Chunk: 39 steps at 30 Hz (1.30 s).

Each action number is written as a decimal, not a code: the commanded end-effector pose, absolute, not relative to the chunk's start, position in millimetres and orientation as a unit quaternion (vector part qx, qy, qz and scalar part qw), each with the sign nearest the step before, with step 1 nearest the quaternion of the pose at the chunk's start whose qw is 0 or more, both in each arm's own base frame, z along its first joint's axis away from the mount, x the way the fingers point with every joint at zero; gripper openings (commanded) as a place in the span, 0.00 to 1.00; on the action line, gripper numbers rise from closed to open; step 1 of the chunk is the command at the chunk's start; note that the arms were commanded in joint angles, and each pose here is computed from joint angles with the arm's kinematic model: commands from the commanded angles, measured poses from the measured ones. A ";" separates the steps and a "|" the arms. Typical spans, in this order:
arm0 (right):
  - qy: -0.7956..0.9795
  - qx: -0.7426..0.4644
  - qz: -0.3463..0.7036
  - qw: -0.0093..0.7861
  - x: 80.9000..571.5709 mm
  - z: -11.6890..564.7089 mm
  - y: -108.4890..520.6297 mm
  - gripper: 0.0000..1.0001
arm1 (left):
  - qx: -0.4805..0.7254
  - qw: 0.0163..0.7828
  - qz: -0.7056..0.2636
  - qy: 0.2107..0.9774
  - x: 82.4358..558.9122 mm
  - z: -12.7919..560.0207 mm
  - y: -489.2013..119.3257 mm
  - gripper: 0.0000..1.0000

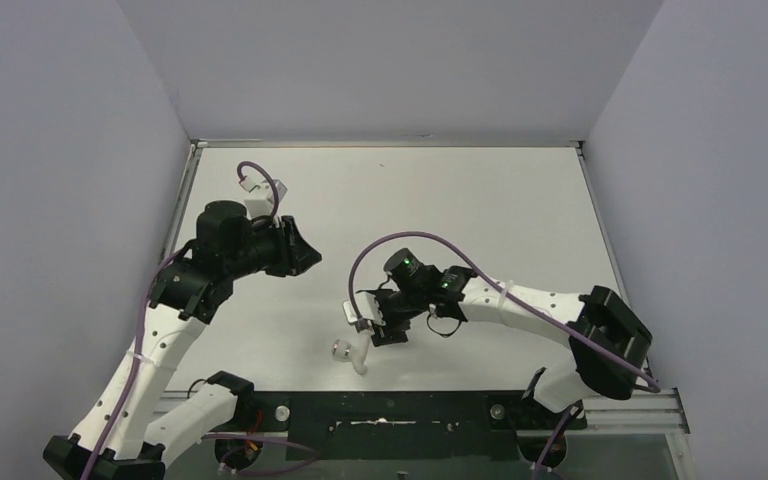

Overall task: Install the water faucets
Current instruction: Place the adaptor at the center of the board, then pick up the water faucet from the center of the board.

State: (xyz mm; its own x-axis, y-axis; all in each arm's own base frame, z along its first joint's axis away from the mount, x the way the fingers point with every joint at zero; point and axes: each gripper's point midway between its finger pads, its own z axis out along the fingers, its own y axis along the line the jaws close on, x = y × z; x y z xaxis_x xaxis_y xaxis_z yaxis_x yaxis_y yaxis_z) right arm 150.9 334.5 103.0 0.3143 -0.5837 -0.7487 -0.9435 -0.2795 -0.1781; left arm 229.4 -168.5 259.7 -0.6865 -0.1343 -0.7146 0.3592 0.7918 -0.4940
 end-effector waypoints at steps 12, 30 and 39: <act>0.370 -0.861 0.270 0.223 156.6 74.5 359.6 0.56 | 0.055 0.483 -0.257 0.835 230.4 307.0 -136.3 0.34; 0.365 -0.876 0.241 0.204 173.6 41.0 367.3 0.55 | 0.058 0.479 -0.263 0.836 229.7 305.1 -139.0 0.34; 0.390 -0.877 0.237 0.153 178.5 25.4 357.6 0.42 | 0.061 0.480 -0.261 0.836 229.4 306.2 -138.4 0.35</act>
State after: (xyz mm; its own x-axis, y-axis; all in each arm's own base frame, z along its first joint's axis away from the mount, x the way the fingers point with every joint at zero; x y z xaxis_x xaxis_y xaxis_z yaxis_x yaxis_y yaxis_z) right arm 168.5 355.9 20.1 0.5740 -0.6029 -0.5541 -0.7582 -0.6469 -0.0815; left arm 225.3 -139.7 284.1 -0.5892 -0.1364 -0.7964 0.3287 0.8599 -0.3906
